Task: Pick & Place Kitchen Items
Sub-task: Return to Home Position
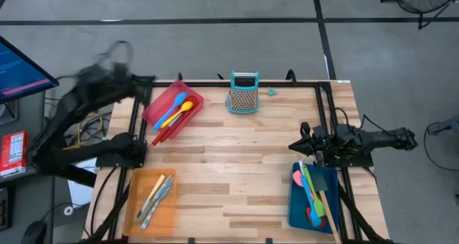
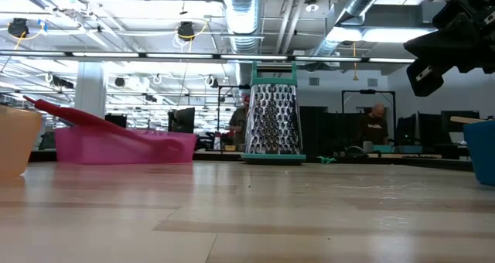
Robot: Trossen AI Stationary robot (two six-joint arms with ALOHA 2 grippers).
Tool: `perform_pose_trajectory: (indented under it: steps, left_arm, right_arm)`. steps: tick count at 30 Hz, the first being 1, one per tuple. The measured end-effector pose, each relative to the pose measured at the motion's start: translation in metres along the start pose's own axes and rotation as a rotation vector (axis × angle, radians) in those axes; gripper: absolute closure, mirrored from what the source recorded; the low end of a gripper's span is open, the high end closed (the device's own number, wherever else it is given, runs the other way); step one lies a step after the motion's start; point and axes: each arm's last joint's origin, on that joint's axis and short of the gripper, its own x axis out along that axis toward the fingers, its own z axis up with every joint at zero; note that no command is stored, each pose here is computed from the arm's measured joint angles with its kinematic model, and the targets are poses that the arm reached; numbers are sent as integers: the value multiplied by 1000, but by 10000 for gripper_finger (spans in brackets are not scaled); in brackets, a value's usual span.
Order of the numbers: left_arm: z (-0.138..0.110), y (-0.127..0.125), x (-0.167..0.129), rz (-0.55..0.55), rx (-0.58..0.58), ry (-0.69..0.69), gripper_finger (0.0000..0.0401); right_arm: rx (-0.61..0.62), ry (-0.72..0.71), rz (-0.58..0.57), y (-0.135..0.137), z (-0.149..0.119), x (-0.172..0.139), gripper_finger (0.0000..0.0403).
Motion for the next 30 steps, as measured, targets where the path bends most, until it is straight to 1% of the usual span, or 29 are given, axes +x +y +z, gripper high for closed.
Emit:
perform_pose_trajectory:
  steps: [3, 5, 7, 10, 14, 17, 19, 21, 23, 25, 27, 30]
  left_arm:
    - [3, 3, -35, 59, -42, -180, 400]
    - [2, 6, -48, 91, -58, -253, 400]
    - [-2, 7, -51, 77, -67, -294, 400]
    - [-10, 7, -39, 35, -72, -324, 401]
    - [-26, 1, -8, -37, -65, -339, 401]
    - [-41, -9, 16, -124, -62, -351, 401]
    - [-49, -18, 26, -169, -51, -364, 401]
    - [-56, -27, 31, -185, -3, -362, 401]
    - [-59, -35, 29, -210, 45, -357, 401]
    - [-60, -42, 22, -279, 60, -370, 401]
    - [-58, -45, 10, -357, 78, -404, 401]
    - [-52, -42, -13, -458, 111, -463, 401]
  right_arm:
    - [0, 0, 0, 0, 0, 0, 393]
    - [0, 0, 0, 0, 0, 0, 393]
    - [0, 0, 0, 0, 0, 0, 393]
    - [0, 1, 0, 0, 0, 0, 393]
    - [0, 0, 0, 0, 0, 0, 393]
    - [0, 0, 0, 0, 0, 0, 393]
    - [0, 0, 0, 0, 0, 0, 393]
    - [0, 0, 0, 0, 0, 0, 393]
    - [0, 1, 0, 0, 0, 0, 393]
    - [0, 0, 0, 0, 0, 0, 393]
    - [0, 0, 0, 0, 0, 0, 393]
    - [0, 0, 0, 0, 0, 0, 393]
